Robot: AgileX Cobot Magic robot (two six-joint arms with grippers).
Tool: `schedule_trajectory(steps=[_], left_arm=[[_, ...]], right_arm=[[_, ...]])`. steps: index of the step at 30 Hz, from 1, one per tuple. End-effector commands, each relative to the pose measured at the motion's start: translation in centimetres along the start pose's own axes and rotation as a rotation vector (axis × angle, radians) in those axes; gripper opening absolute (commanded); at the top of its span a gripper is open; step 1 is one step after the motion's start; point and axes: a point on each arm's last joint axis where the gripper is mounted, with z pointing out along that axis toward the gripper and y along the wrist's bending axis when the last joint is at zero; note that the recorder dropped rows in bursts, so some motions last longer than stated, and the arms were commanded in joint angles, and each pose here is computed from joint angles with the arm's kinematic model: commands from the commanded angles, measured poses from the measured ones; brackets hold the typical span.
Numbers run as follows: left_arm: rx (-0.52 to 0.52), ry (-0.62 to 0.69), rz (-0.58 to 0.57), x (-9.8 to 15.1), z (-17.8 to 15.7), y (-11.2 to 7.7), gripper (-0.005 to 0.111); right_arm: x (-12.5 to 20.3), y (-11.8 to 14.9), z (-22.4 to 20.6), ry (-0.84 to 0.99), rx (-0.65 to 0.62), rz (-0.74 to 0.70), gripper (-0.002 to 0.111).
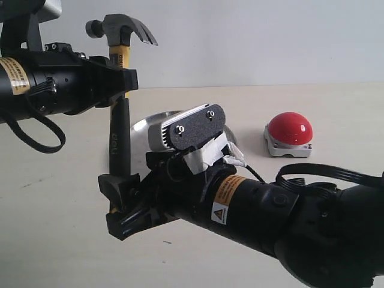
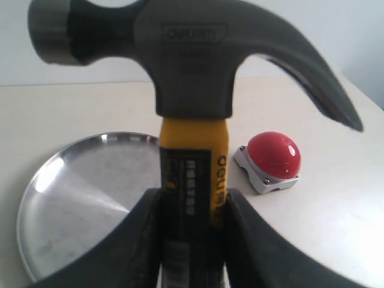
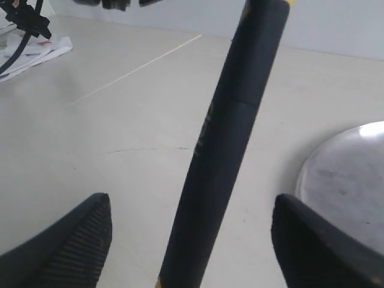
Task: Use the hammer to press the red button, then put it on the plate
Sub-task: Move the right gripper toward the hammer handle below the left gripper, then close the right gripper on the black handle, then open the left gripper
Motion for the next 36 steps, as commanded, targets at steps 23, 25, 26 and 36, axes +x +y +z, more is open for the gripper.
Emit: schedule_trajectory(steps=[23,25,26,36], left_arm=[[0.061,-0.092,-0.064,-1.3,-0.7,-0.8,0.000],[0.061,-0.090,-0.062,-1.3,-0.6,-0.7,0.000],[0.058,-0.085,-0.062,-1.2,-0.5,-0.7,0.000],[0.054,-0.076,-0.060,-1.0,-0.3,-0.6,0.000]], right_arm=[[-1.3,-3.4,4.6,0.098,-0.212,0.157,0.068],[-1.3,-3.4,4.7,0.094,-0.212,0.158,0.067],[-1.5,-3.4,4.7,0.092,-0.211,0.157,0.066],[-1.6,-3.5,4.8,0.090,-0.202,0.162,0.034]])
